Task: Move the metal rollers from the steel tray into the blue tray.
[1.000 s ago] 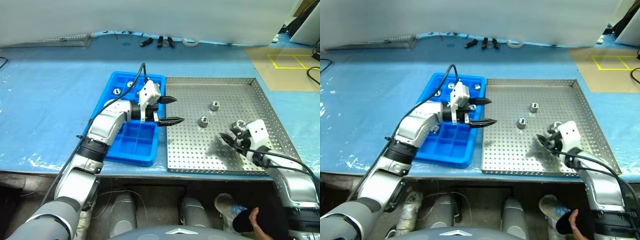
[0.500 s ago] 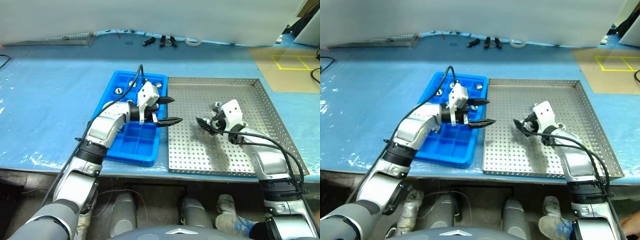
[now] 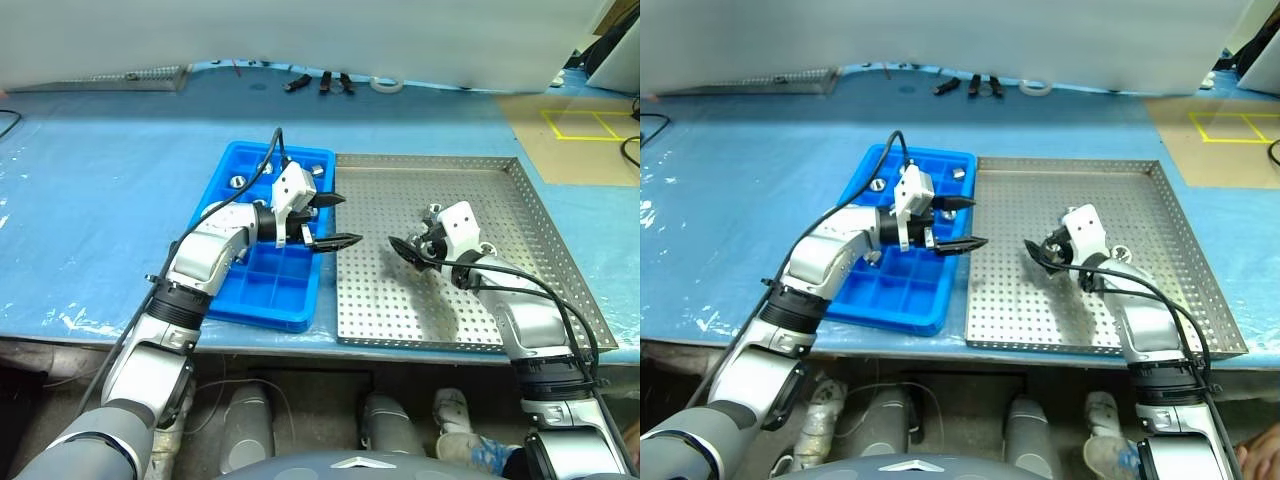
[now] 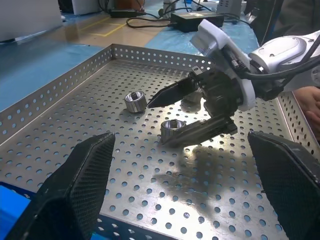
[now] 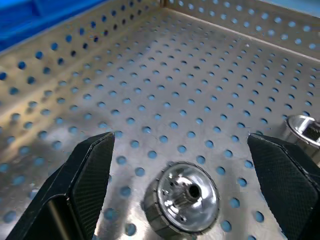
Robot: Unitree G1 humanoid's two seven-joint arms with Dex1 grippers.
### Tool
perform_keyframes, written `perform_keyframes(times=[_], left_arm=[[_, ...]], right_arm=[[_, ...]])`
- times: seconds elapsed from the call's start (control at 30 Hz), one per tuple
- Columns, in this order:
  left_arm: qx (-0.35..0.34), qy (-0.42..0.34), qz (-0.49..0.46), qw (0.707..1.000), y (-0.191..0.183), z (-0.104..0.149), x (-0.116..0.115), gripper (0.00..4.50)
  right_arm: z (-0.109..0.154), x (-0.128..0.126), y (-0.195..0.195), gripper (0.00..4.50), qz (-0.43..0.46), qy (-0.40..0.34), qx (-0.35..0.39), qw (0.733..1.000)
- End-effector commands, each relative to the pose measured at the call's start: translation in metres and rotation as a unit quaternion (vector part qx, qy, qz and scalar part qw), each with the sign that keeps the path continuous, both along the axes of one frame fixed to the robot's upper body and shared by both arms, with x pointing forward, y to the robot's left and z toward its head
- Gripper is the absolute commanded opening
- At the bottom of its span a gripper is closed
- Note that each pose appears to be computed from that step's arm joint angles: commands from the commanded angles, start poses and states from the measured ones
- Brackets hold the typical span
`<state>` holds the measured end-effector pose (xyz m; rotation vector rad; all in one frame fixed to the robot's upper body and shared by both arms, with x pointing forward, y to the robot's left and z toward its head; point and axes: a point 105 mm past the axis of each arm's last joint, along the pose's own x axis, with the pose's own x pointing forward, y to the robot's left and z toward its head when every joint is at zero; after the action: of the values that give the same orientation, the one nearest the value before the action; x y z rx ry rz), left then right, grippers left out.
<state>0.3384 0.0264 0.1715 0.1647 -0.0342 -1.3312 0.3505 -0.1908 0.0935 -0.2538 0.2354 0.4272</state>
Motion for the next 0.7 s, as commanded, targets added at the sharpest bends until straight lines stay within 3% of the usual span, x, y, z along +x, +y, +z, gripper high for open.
perform_keyframes(times=[0.03, 0.33, 0.43, 0.63, 0.7], left_arm=[[-0.005, -0.026, -0.007, 1.0, -0.002, 0.013, -0.004, 4.5], [-0.003, -0.025, -0.005, 1.0, -0.002, 0.012, -0.004, 4.5], [-0.003, -0.024, -0.004, 1.0, -0.001, 0.012, -0.004, 4.5], [-0.002, -0.023, -0.002, 1.0, -0.001, 0.01, -0.005, 4.5], [-0.002, -0.024, 0.0, 1.0, 0.0, 0.011, -0.005, 4.5]], right_arm=[[0.004, 0.001, -0.007, 4.46, -0.01, -0.013, -0.002, 1.0], [-0.007, -0.003, 0.0, 4.46, 0.0, 0.0, -0.001, 1.0], [-0.008, -0.003, -0.001, 3.88, -0.005, 0.0, 0.0, 1.0], [-0.006, -0.002, -0.002, 1.88, -0.001, -0.002, 0.004, 1.0], [-0.004, -0.002, 0.0, 1.63, 0.003, -0.005, 0.007, 1.0]])
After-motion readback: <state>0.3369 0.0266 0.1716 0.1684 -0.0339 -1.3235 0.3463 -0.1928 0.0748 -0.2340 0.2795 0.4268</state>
